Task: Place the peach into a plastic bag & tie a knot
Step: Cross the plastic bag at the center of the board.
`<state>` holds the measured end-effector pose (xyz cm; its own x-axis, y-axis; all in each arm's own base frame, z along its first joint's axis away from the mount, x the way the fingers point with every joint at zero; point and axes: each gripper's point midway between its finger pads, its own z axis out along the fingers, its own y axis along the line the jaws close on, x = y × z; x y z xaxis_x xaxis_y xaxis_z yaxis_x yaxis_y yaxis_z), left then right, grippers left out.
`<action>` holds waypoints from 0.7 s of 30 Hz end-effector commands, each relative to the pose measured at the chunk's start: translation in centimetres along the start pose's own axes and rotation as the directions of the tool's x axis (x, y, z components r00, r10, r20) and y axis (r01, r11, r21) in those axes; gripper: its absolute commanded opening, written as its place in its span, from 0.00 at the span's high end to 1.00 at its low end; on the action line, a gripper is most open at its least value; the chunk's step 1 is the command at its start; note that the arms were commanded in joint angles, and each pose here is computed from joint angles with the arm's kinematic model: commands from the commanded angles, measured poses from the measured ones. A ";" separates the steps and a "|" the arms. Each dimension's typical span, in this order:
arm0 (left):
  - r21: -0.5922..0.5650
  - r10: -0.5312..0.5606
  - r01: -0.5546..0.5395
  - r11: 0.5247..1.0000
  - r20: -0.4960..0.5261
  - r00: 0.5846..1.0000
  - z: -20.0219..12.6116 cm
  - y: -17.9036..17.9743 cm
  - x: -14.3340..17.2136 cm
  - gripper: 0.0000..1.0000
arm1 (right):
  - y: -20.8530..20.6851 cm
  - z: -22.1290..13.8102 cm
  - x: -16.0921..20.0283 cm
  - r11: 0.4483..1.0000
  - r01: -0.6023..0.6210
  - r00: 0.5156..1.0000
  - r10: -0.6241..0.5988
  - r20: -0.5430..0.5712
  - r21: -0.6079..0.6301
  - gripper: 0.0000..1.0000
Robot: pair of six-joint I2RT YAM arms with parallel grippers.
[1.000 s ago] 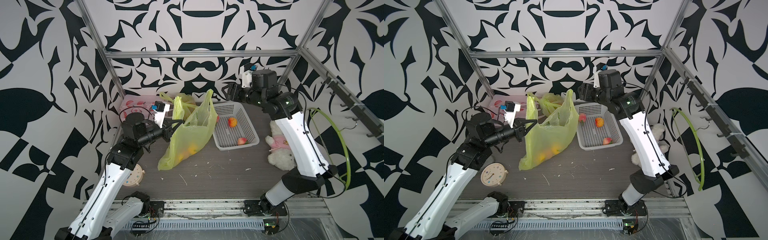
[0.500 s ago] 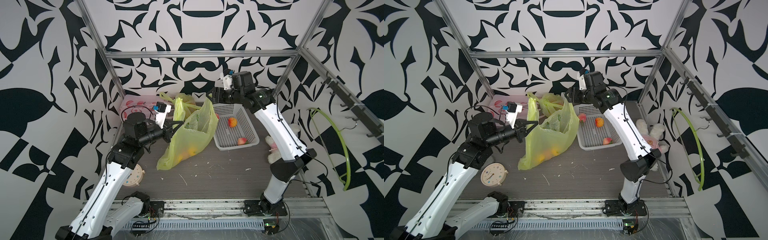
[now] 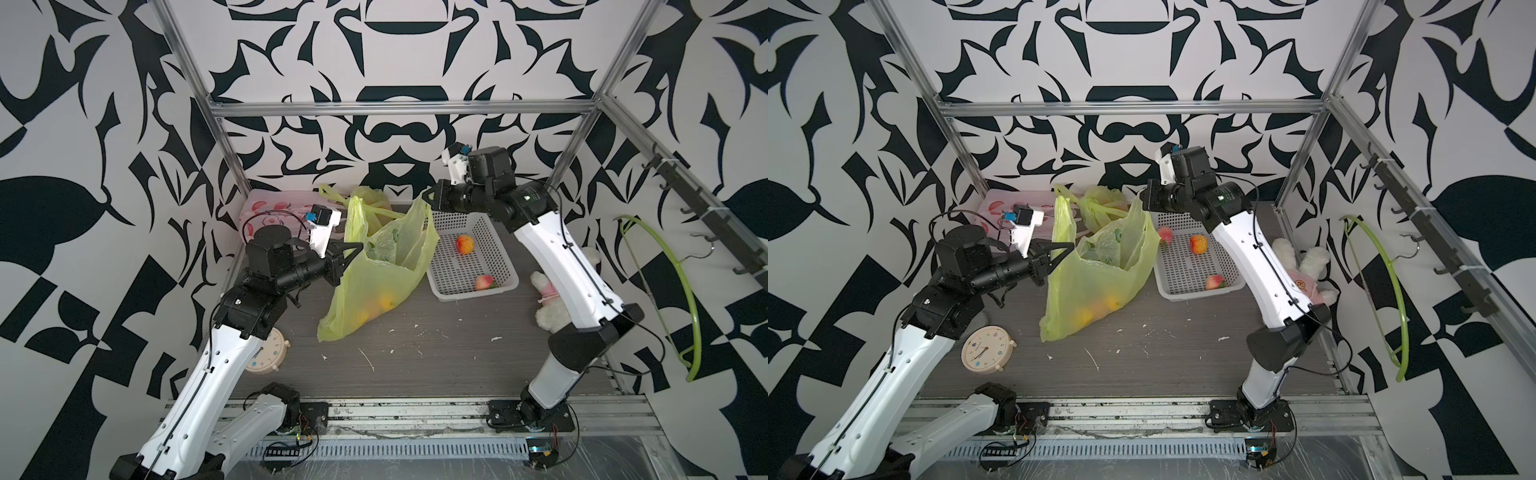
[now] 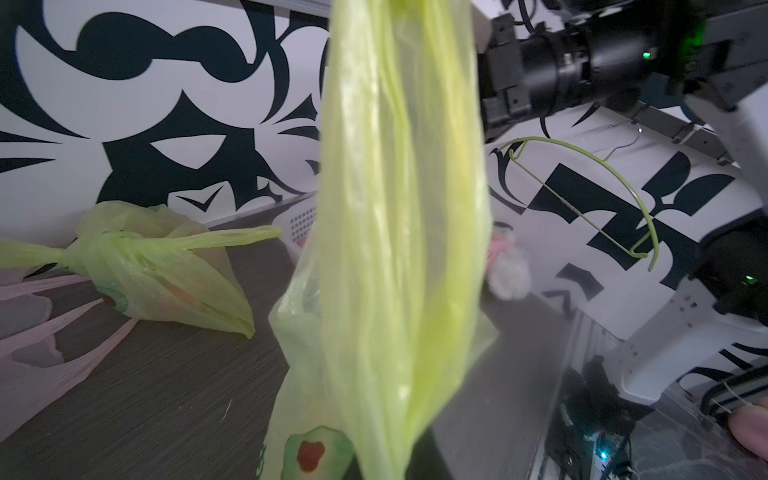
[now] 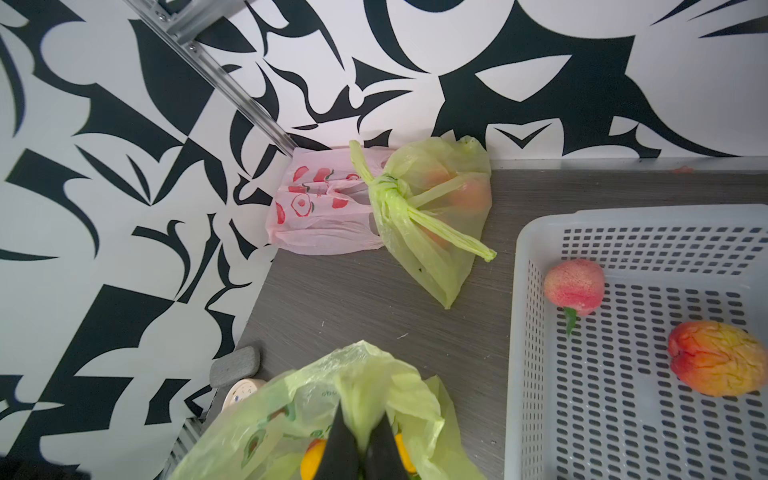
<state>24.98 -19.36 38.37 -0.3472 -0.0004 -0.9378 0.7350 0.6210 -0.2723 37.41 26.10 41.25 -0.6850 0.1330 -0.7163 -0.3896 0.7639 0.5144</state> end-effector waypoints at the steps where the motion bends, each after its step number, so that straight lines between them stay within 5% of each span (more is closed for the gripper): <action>1: -0.069 -0.007 0.009 0.998 0.026 1.000 -1.9 0.8 -1.6 1.00 | 3.5 -6.7 -0.2 0.997 0.003 0.997 0.003 0.080 -0.071 1.00; 10: 0.047 -0.149 0.152 0.987 -0.062 0.987 -0.7 1.1 -1.2 1.00 | 5.8 -12.9 2.8 0.977 -0.149 0.985 0.161 0.069 -0.153 1.00; 16: 0.156 -0.278 0.308 0.938 -0.191 0.942 3.0 2.0 1.2 1.00 | 3.8 -8.8 4.3 0.984 -0.154 0.987 0.157 0.024 -0.093 1.00; 21: 0.191 -0.320 0.383 0.904 -0.294 0.901 5.5 2.6 4.2 1.00 | 3.7 -3.4 4.3 0.991 0.010 1.000 -0.006 0.024 -0.135 1.00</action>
<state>29.71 -21.00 33.09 -0.6915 0.0007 -0.7224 0.6303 0.4890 -0.6029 29.10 25.31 41.36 -0.7405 0.2002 -0.6415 -0.3524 0.6972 0.6243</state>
